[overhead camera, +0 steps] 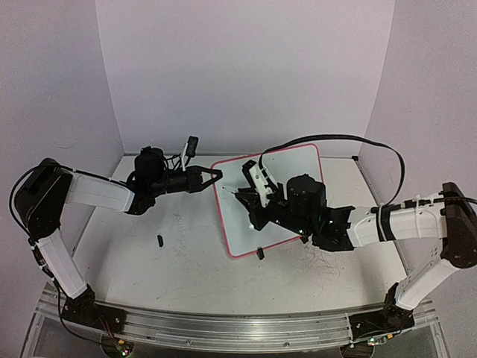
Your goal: Write a sentence on the whiteboard
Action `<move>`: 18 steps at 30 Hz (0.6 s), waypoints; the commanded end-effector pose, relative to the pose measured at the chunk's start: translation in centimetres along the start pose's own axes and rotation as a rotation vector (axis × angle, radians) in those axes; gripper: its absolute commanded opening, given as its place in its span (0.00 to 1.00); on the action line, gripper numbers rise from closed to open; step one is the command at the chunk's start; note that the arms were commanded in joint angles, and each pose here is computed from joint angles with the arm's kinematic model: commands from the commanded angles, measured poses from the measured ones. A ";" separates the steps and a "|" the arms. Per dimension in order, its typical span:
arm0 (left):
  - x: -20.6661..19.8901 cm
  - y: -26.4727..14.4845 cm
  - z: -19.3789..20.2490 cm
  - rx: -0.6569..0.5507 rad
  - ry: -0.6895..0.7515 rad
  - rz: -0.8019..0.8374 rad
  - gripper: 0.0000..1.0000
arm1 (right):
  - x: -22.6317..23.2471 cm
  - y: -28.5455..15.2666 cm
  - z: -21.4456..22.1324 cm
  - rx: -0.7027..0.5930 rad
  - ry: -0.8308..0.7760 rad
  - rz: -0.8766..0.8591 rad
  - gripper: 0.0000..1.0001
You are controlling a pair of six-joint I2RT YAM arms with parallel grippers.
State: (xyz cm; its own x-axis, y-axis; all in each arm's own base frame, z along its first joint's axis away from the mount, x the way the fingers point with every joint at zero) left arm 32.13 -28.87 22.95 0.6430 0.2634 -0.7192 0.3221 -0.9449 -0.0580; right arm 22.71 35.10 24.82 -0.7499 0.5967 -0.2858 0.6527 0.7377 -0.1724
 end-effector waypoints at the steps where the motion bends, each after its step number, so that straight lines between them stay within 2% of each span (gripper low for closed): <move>1: 0.3 0.3 1.2 0.052 -0.009 -0.032 0.00 | 0.4 0.2 -0.9 -0.034 -0.003 0.007 0.00; 10: 0.3 0.3 1.2 0.053 -0.006 -0.033 0.00 | -0.3 0.0 -0.5 -0.009 0.006 0.093 0.00; 18: 0.2 0.3 1.1 0.053 -0.005 -0.032 0.00 | -0.1 0.6 -0.2 0.005 0.002 0.091 0.00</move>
State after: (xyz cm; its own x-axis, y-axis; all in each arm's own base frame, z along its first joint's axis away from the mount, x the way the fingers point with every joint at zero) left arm 32.12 -28.88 22.94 0.6446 0.2639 -0.7175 0.3217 -0.9450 -0.0586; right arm 22.83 34.96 24.50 -0.7020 0.6446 -0.3028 0.7061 0.6856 -0.1772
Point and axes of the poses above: each gripper's point midway between its finger pads, its own y axis out along the fingers, its own x axis along the line the jaws close on, z = x × y, the point moved 7 cm from there along -y, back along the fingers, and after that the axes turned 10 degrees about -y, right-handed, at the moved point
